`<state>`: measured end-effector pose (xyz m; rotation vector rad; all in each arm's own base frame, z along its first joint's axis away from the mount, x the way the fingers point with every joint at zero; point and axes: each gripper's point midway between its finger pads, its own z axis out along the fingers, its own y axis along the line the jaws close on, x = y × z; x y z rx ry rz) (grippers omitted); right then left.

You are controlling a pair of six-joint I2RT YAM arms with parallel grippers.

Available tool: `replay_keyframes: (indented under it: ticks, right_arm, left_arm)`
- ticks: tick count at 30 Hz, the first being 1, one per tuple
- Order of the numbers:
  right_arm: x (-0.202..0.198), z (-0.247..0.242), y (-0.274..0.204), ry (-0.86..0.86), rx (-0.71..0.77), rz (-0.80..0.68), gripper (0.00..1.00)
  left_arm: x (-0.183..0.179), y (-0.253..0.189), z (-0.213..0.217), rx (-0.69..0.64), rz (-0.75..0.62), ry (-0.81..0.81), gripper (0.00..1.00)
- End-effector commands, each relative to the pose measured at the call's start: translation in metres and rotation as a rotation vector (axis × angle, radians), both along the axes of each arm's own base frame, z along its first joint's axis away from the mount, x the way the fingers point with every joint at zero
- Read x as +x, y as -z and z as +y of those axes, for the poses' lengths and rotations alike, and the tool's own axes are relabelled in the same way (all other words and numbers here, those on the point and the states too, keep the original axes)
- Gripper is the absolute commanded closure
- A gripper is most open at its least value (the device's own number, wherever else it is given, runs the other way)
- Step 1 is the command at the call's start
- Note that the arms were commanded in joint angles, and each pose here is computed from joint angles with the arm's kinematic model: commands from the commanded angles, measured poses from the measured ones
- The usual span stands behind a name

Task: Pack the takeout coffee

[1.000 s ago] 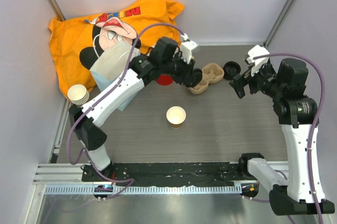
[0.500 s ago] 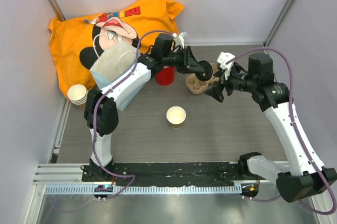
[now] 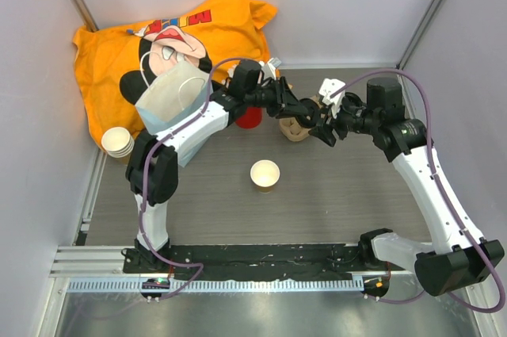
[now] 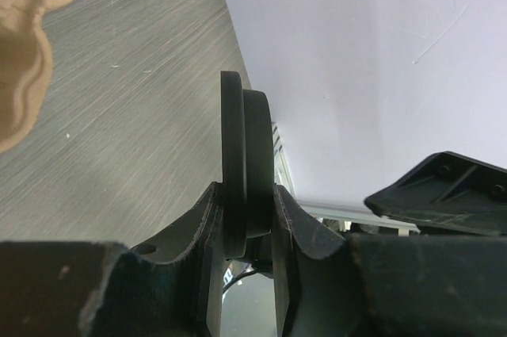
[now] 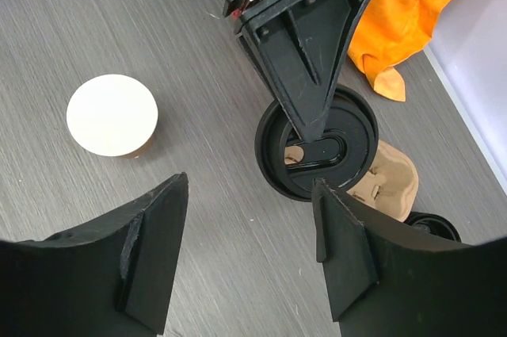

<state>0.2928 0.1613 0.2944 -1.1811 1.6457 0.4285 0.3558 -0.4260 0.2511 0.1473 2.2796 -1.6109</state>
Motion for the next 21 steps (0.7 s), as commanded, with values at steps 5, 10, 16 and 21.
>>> replay_keyframes:
  ticks: [5,10,16,21]
  right_arm:
    - [0.003,0.006,0.009,-0.079,-0.030,-0.077,0.37]
    - [0.008,0.009,0.014,-0.097,-0.029,-0.113,0.43]
    - [0.005,0.014,0.015,-0.167,-0.041,-0.153,0.38]
    - [-0.001,0.017,0.021,-0.239,-0.057,-0.169,0.35]
  left_arm:
    - [-0.018,-0.056,0.000,-0.108,-0.085,0.039,1.00]
    - [-0.021,-0.058,0.001,-0.109,-0.087,0.037,1.00]
    - [-0.026,-0.056,0.002,-0.107,-0.088,0.042,1.00]
    - [-0.028,-0.058,0.004,-0.107,-0.091,0.042,1.00]
